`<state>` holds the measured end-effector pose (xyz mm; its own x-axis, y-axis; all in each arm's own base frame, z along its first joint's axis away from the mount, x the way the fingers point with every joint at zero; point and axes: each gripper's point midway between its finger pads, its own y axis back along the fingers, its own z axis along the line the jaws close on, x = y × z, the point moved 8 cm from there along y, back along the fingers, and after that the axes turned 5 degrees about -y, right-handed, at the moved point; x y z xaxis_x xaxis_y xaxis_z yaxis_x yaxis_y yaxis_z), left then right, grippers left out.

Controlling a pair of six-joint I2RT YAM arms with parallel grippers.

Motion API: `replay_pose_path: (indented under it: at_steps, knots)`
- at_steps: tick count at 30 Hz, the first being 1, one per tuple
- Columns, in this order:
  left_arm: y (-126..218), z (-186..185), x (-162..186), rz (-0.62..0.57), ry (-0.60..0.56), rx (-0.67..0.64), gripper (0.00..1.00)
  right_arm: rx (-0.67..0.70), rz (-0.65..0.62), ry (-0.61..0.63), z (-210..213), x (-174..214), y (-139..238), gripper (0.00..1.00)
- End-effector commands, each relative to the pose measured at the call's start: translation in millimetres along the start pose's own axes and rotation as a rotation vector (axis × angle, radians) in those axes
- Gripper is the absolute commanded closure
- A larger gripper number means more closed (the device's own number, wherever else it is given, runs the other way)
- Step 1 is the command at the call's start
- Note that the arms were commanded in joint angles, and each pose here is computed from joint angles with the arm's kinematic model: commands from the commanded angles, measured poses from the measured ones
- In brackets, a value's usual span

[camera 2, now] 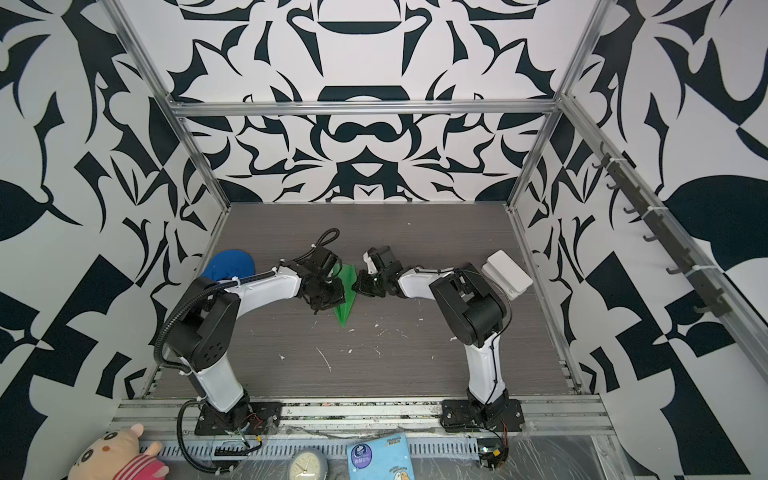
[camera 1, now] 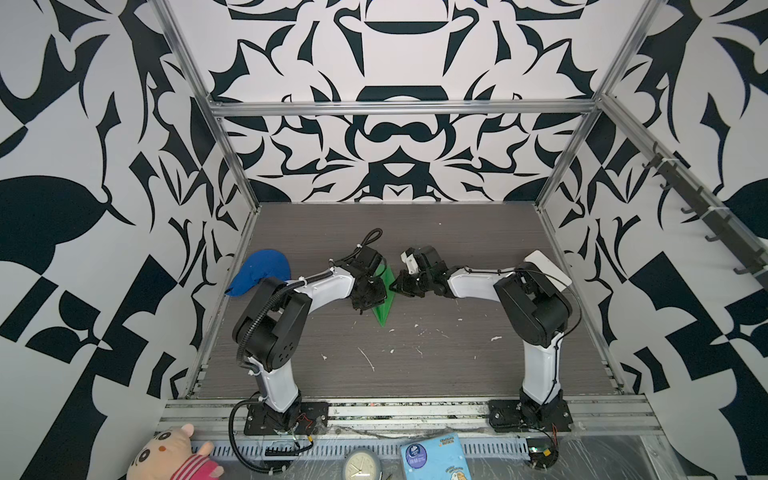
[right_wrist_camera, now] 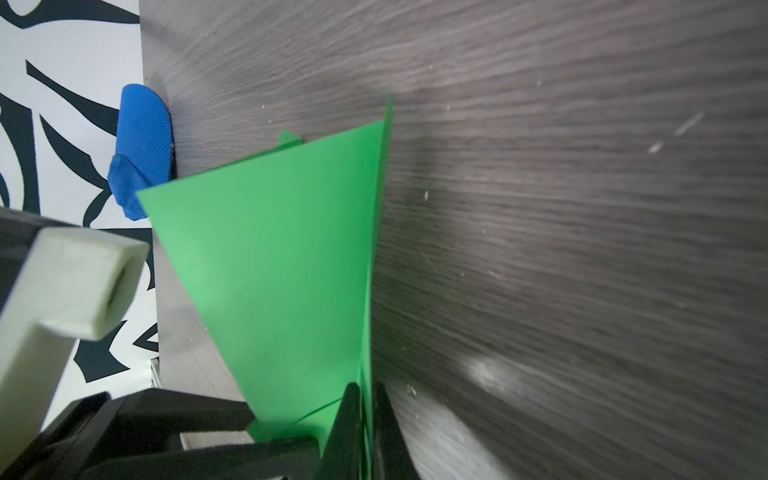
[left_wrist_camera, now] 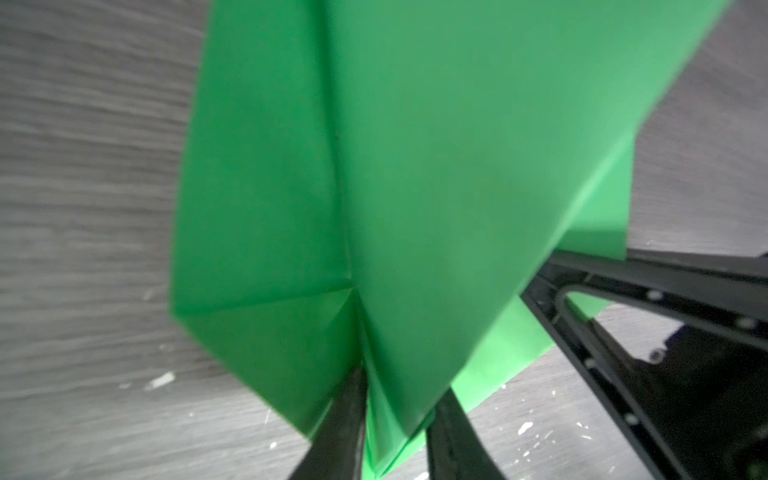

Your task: Fold a paper plane with a square sheet of paper (pick it up from the middle)

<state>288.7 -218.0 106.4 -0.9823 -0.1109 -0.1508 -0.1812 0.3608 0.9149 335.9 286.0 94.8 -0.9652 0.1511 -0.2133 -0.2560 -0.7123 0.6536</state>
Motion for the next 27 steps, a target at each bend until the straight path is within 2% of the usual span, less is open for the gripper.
replay_pose_path:
  at_steps: [1, 6, 11, 14, 21, 27]
  knots:
    - [-5, -3, 0, 0.022, -0.004, -0.046, 0.7, -0.03, -0.024, 0.008, 7, -5, 5, 0.89]
    - [-9, -1, -1, 0.033, -0.011, -0.101, 0.71, -0.03, -0.03, 0.003, 7, -4, 7, 0.89]
    - [-5, -4, -3, 0.025, -0.028, -0.111, 0.84, -0.041, -0.101, -0.015, 5, -10, 26, 0.85]
    - [2, -8, -5, 0.006, -0.039, -0.1, 0.86, -0.041, -0.169, -0.024, -1, -13, 47, 0.78]
    - [11, -8, -6, -0.015, -0.061, -0.123, 0.85, 0.022, -0.295, -0.018, -16, -17, 95, 0.75]
    - [6, -4, -9, 0.0, -0.067, -0.182, 0.78, 0.035, -0.313, -0.011, -18, -16, 104, 0.74]
